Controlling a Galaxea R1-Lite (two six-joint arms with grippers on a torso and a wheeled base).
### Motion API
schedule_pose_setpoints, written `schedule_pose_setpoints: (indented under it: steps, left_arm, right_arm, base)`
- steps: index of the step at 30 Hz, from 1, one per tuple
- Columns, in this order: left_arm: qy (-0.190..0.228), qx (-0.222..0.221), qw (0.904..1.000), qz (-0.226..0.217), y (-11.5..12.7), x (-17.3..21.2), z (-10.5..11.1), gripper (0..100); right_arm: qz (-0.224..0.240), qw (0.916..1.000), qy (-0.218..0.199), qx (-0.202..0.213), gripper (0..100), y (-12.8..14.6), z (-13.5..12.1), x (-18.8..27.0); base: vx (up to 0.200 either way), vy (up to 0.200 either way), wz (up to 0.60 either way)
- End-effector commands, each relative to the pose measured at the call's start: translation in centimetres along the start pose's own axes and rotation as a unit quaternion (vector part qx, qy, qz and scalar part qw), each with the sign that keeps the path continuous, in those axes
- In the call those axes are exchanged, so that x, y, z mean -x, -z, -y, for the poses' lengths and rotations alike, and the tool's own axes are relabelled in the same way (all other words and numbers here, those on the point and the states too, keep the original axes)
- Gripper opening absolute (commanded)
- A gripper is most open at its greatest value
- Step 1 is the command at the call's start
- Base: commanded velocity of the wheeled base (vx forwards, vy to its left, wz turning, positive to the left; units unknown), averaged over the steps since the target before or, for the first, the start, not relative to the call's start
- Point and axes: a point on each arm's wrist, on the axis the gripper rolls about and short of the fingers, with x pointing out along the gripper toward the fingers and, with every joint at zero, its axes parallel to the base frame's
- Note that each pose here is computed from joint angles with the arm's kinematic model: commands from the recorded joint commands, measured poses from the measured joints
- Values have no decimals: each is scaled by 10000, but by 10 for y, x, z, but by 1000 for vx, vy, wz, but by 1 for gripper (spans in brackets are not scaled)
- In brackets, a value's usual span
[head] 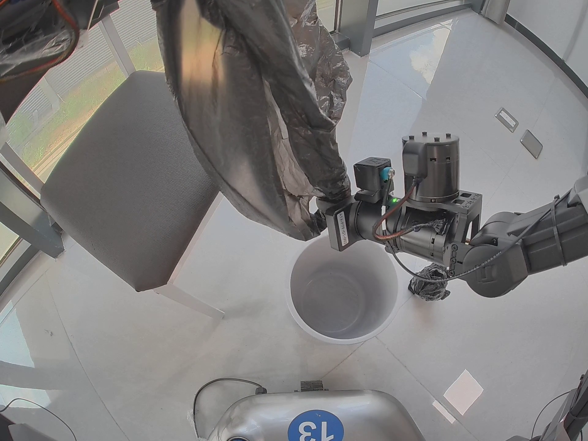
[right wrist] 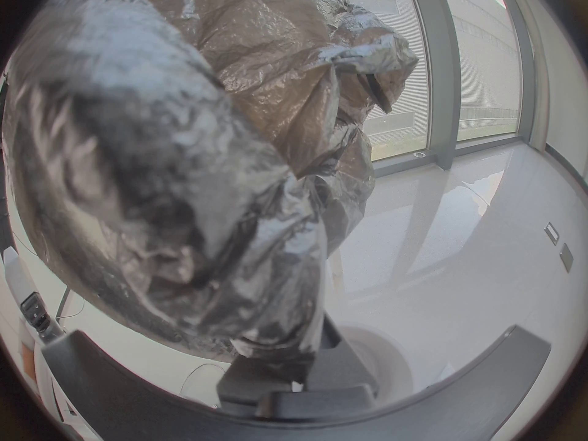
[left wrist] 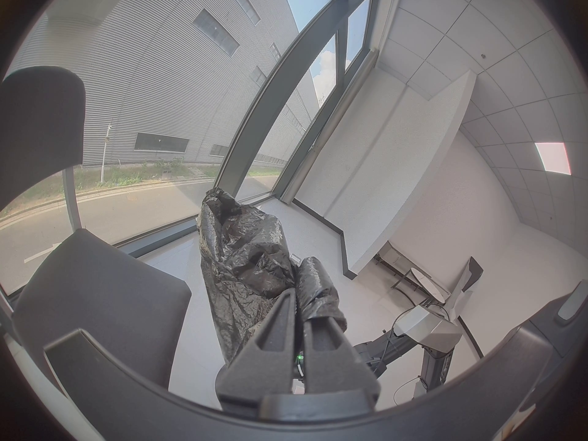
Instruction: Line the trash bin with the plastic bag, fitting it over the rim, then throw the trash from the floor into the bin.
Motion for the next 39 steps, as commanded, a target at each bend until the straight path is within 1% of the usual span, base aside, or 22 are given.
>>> schedule_pose_setpoints:
  steps: [1,3,5,7,9,10,12,14,15,16,17,19,22,25,28,30,31,33,34,35,37,39]
  left_arm:
    - [-37,78,9999,-105,6,0,-1,0]
    - [-39,84,9998,-167,8,-1,-1,0]
    - [-75,79,9994,-340,16,-5,-3,0]
    - [-132,70,9978,-648,25,-8,-4,0]
    - [-136,69,9976,-679,26,-9,-4,0]
    - [-278,24,9899,-1389,44,-14,-6,0]
    - [-387,-13,9801,-1945,56,-16,-6,0]
    - [-598,-48,9652,-2544,69,-19,-9,0]
    - [-657,-55,9613,-2676,71,-19,-10,0]
    - [-657,-55,9613,-2676,71,-19,-10,0]
    - [-976,-143,9360,-3378,86,-23,-14,0]
    - [-1046,-118,9256,-3637,94,-25,-14,0]
    - [-1034,-121,9208,-3760,103,-27,-14,0]
    - [-1105,-112,9225,-3698,110,-31,-18,0]
    - [-1174,-106,9262,-3581,117,-35,-23,0]
    - [-1190,-107,9258,-3585,119,-36,-23,0]
    - [-1210,-109,9234,-3641,124,-41,-25,0]
    - [-1244,-109,9195,-3728,130,-49,-27,0]
    - [-1244,-109,9195,-3728,130,-49,-27,0]
    - [-1294,-98,9155,-3808,136,-57,-31,0]
    - [-1321,-107,9126,-3869,143,-69,-33,0]
    - [-1323,-139,9134,-3848,147,-79,-34,0]
  right_arm:
    - [-200,9996,194,9,0,10,0,9]
    - [-264,9993,253,13,0,12,0,20]
    - [-456,9986,260,23,0,23,1,54]
    - [-599,9980,192,57,0,34,-1,87]
    - [-614,9979,191,57,0,35,-1,89]
    - [-879,9960,131,92,0,56,-1,128]
    - [-1107,9937,104,118,0,74,-2,150]
    - [-1329,9910,-31,157,0,91,-4,165]
    - [-1381,9903,-66,162,0,94,-4,168]
    - [-1381,9903,-66,162,0,94,-4,168]
    - [-1570,9872,-238,165,0,107,-5,177]
    - [-1636,9860,-272,161,0,111,-5,179]
    - [-1659,9856,-278,141,0,111,-5,178]
    - [-1719,9846,-314,100,0,112,-5,174]
    - [-1959,9794,-478,47,0,121,-5,164]
    - [-2003,9785,-495,44,0,122,-5,163]
    - [-2175,9748,-498,34,0,129,-5,153]
    - [-2258,9729,-493,21,0,134,-5,145]
    - [-2258,9729,-493,21,0,134,-5,145]
    - [-2266,9729,-458,18,0,140,-3,136]
    - [-2223,9741,-421,3,0,146,-1,125]
    - [-2179,9752,-384,-25,0,152,1,115]
  base:
    - [0,0,0]
    - [0,0,0]
    - [0,0,0]
    - [0,0,0]
    - [0,0,0]
    - [0,0,0]
    - [0,0,0]
    - [0,0,0]
    - [0,0,0]
    - [0,0,0]
    - [0,0,0]
    - [0,0,0]
    - [0,0,0]
    - [0,0,0]
    - [0,0,0]
    - [0,0,0]
    - [0,0,0]
    - [0,0,0]
    - [0,0,0]
    - [0,0,0]
    - [0,0,0]
    - [0,0,0]
